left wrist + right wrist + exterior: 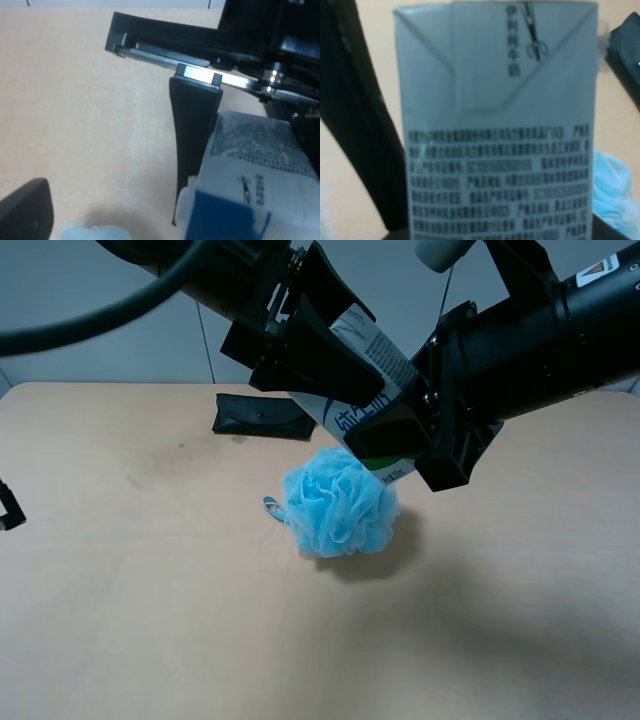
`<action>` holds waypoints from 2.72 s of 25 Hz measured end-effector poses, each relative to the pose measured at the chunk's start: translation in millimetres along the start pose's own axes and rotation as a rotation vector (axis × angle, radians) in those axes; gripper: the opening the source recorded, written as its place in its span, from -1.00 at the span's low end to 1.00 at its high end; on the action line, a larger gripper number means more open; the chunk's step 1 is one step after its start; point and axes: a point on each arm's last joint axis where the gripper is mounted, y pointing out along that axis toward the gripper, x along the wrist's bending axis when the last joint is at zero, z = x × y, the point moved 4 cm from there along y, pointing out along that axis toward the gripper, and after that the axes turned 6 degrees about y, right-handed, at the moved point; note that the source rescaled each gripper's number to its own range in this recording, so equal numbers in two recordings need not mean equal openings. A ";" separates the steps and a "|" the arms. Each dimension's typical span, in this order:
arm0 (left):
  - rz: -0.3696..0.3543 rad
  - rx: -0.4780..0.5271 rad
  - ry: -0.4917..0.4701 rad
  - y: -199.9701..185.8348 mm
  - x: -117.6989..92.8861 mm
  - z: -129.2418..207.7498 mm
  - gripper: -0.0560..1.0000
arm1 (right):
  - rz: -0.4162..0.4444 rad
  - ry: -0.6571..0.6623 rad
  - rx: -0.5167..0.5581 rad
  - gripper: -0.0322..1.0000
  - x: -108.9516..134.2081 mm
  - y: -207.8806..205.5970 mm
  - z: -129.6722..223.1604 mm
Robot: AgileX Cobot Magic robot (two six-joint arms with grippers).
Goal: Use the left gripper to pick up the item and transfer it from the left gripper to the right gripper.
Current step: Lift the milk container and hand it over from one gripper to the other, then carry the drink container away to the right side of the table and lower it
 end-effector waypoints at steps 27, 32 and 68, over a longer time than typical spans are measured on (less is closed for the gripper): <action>-0.396 0.082 -0.047 -150.2 -70.8 -48.2 0.95 | -0.015 0.003 0.017 -0.94 1.8 0.3 2.2; -0.479 0.209 -0.134 -172.4 -98.7 -39.4 0.95 | -0.015 0.003 0.017 -0.94 1.8 0.3 2.2; -1.076 0.247 -0.688 -178.6 -258.5 158.8 0.95 | -0.020 0.003 0.022 -0.94 2.5 0.3 2.9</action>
